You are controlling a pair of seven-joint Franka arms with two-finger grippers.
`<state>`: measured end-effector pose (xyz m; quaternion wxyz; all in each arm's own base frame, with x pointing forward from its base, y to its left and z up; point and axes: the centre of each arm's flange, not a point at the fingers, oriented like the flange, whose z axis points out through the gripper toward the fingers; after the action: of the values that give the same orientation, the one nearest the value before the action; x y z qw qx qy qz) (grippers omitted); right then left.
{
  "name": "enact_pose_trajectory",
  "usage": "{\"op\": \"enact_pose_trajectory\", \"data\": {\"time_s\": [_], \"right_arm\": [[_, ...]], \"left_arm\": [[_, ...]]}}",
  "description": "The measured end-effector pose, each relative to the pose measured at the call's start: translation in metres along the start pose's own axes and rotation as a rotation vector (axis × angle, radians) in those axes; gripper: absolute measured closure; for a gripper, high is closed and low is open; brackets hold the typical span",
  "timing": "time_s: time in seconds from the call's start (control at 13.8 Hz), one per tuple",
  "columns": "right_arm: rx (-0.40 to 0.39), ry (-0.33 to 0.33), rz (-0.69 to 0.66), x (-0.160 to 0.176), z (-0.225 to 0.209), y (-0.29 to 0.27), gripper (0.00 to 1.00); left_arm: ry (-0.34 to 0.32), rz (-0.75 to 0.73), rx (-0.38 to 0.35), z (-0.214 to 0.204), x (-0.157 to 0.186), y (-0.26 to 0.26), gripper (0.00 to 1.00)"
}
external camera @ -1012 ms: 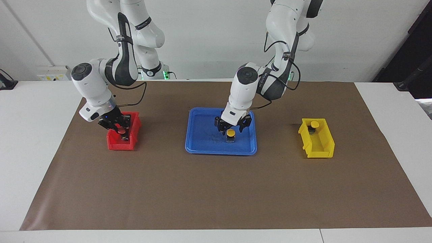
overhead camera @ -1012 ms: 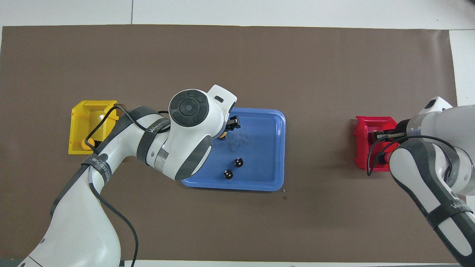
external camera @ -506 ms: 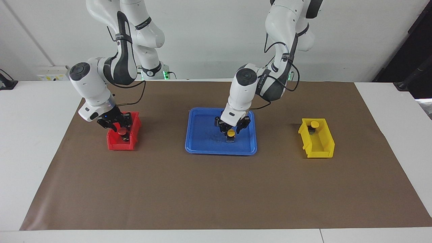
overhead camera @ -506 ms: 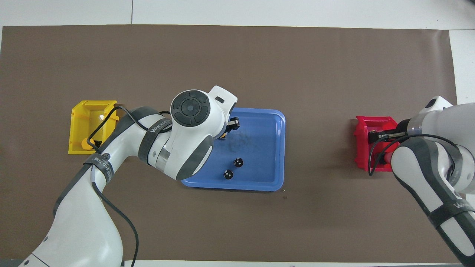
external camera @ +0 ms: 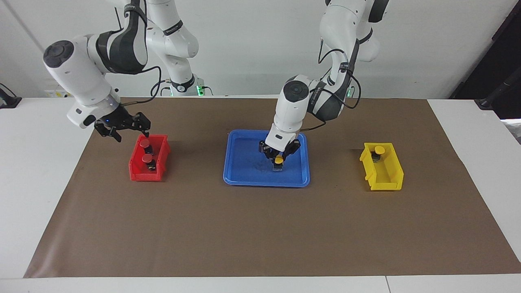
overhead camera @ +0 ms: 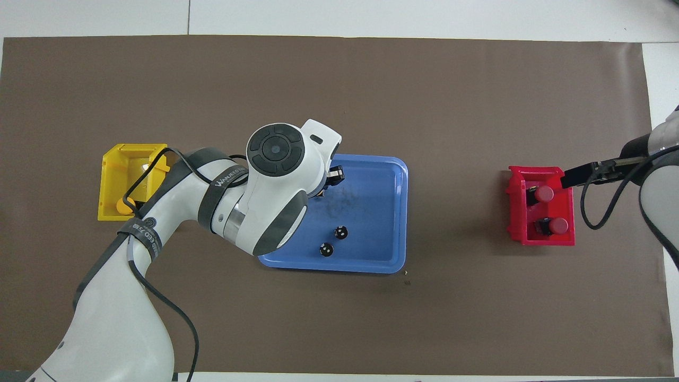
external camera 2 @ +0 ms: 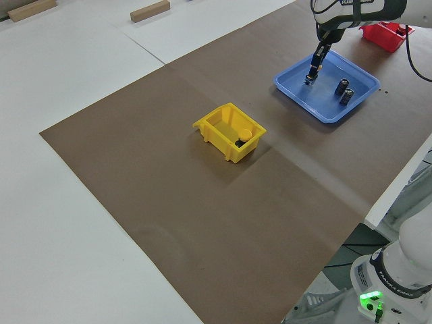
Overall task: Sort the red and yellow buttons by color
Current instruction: 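Carry the yellow button to the yellow bin with the left gripper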
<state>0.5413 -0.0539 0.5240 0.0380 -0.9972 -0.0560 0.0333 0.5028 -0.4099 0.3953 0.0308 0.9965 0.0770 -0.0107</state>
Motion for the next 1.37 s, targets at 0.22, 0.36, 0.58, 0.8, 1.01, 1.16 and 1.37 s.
{"op": "enact_pose_trajectory", "data": {"time_s": [0.22, 0.36, 0.58, 0.8, 1.01, 1.16, 1.37], "right_arm": [[0.002, -0.002, 0.011, -0.007, -0.047, 0.005, 0.00], [0.003, -0.006, 0.019, -0.013, -0.072, 0.008, 0.00], [-0.018, -0.028, 0.018, -0.020, -0.090, 0.008, 0.00], [-0.044, -0.050, -0.006, -0.019, -0.096, -0.009, 0.00], [-0.047, -0.067, 0.023, -0.016, -0.090, -0.001, 0.00], [-0.045, -0.074, 0.040, -0.016, -0.087, 0.009, 0.00], [-0.060, -0.074, 0.033, -0.011, -0.087, -0.007, 0.00]], "left_arm": [[-0.010, -0.060, 0.018, -0.066, 0.029, -0.038, 0.59], [-0.023, -0.063, 0.027, -0.107, 0.068, -0.098, 0.59], [-0.029, -0.063, 0.026, -0.135, 0.125, -0.201, 0.59], [-0.011, -0.009, 0.013, -0.138, 0.164, -0.288, 0.59], [0.014, 0.009, 0.007, -0.130, 0.184, -0.345, 0.59], [0.022, 0.013, 0.006, -0.115, 0.187, -0.355, 0.59], [0.026, 0.012, 0.006, -0.089, 0.184, -0.356, 0.59]]}}
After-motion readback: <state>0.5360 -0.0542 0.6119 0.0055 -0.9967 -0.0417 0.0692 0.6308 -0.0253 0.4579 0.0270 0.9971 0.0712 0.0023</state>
